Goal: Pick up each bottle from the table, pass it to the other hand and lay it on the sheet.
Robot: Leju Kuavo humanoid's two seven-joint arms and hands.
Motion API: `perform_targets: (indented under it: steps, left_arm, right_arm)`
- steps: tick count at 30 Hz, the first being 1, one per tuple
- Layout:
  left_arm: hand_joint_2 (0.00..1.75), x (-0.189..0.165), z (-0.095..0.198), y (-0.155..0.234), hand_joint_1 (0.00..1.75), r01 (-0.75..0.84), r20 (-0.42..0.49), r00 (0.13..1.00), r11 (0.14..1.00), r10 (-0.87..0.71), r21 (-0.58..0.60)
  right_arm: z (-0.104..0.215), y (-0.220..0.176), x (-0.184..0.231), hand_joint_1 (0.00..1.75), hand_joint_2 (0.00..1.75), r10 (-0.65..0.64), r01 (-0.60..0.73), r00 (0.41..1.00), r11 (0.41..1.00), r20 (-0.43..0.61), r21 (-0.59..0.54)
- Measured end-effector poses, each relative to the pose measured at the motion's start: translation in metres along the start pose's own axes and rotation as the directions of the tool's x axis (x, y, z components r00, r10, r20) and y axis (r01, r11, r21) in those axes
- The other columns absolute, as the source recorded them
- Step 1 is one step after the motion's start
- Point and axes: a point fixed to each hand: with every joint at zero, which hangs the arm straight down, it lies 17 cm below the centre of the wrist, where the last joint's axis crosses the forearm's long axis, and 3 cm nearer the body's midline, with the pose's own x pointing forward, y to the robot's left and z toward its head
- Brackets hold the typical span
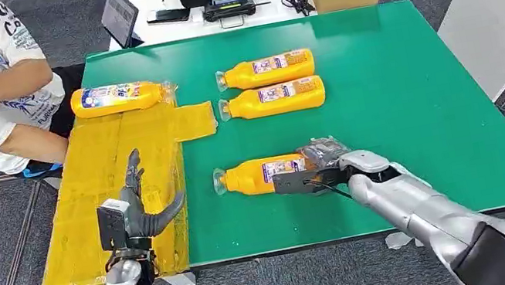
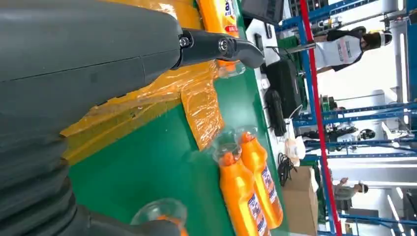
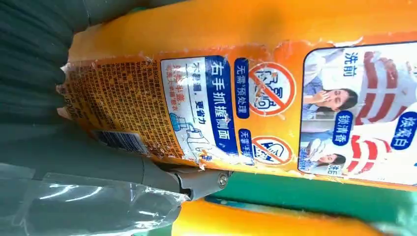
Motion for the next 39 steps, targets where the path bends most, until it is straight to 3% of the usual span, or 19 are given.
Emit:
perform_targets:
  steps: [3, 6, 7, 8, 9, 12, 16, 24, 28, 32, 39]
  left_arm:
    - [1.75, 0.0, 0.0, 0.0, 0.0, 0.0, 0.0, 1.0, 1.0, 0.0, 0.001]
    - [1.75, 0.001, 0.004, 0.003, 0.0, 0.005, 0.005, 1.0, 1.0, -0.005, 0.008]
    - [1.75, 0.003, 0.01, 0.008, 0.0, 0.009, 0.013, 1.0, 1.0, -0.01, 0.025]
    - [1.75, 0.011, 0.018, 0.032, 0.0, -0.015, 0.047, 0.999, 0.992, 0.009, 0.125]
    - [1.75, 0.014, 0.022, 0.042, 0.0, -0.036, 0.056, 0.998, 0.986, 0.027, 0.164]
    - [1.75, 0.019, 0.026, 0.048, 0.0, -0.072, 0.063, 0.996, 0.981, 0.062, 0.18]
    - [1.75, 0.021, 0.026, 0.046, 0.0, -0.158, 0.05, 0.987, 0.972, 0.152, 0.173]
    - [1.75, 0.026, 0.029, 0.009, 0.0, -0.384, -0.013, 0.923, 0.922, 0.385, 0.04]
    - [1.75, 0.037, 0.039, -0.03, 0.0, -0.508, -0.071, 0.862, 0.855, 0.503, -0.106]
    - [1.75, 0.042, 0.044, -0.047, 0.0, -0.53, -0.092, 0.848, 0.835, 0.521, -0.15]
    - [1.75, 0.056, 0.054, -0.082, 0.0, -0.546, -0.123, 0.837, 0.795, 0.534, -0.264]
  right_arm:
    - [0.0, -0.001, 0.003, 1.75, 1.75, -0.016, 0.016, 1.0, 1.0, 0.01, -0.022]
    - [0.006, -0.004, 0.034, 1.75, 1.75, -0.126, 0.145, 0.986, 0.972, 0.109, -0.185]
    - [0.031, -0.032, 0.083, 1.75, 1.75, -0.311, 0.406, 0.901, 0.852, 0.304, -0.33]
    - [0.085, -0.099, 0.1, 1.75, 1.75, -0.388, 0.647, 0.753, 0.588, 0.532, -0.486]
    - [0.121, -0.132, 0.095, 1.75, 1.75, -0.35, 0.699, 0.711, 0.443, 0.61, -0.561]
    - [0.17, -0.159, 0.085, 1.75, 1.75, -0.288, 0.732, 0.681, 0.28, 0.673, -0.621]
    - [0.205, -0.168, 0.076, 1.75, 1.75, -0.246, 0.737, 0.675, 0.174, 0.696, -0.653]
    - [0.212, -0.153, 0.067, 1.75, 1.75, -0.261, 0.73, 0.681, 0.162, 0.684, -0.664]
    - [0.196, -0.134, 0.083, 1.75, 1.75, -0.277, 0.746, 0.666, 0.23, 0.693, -0.625]
    - [0.183, -0.117, 0.093, 1.75, 1.75, -0.308, 0.763, 0.646, 0.249, 0.699, -0.596]
    - [0.13, -0.063, 0.146, 1.75, 1.75, -0.436, 0.839, 0.538, 0.357, 0.722, -0.409]
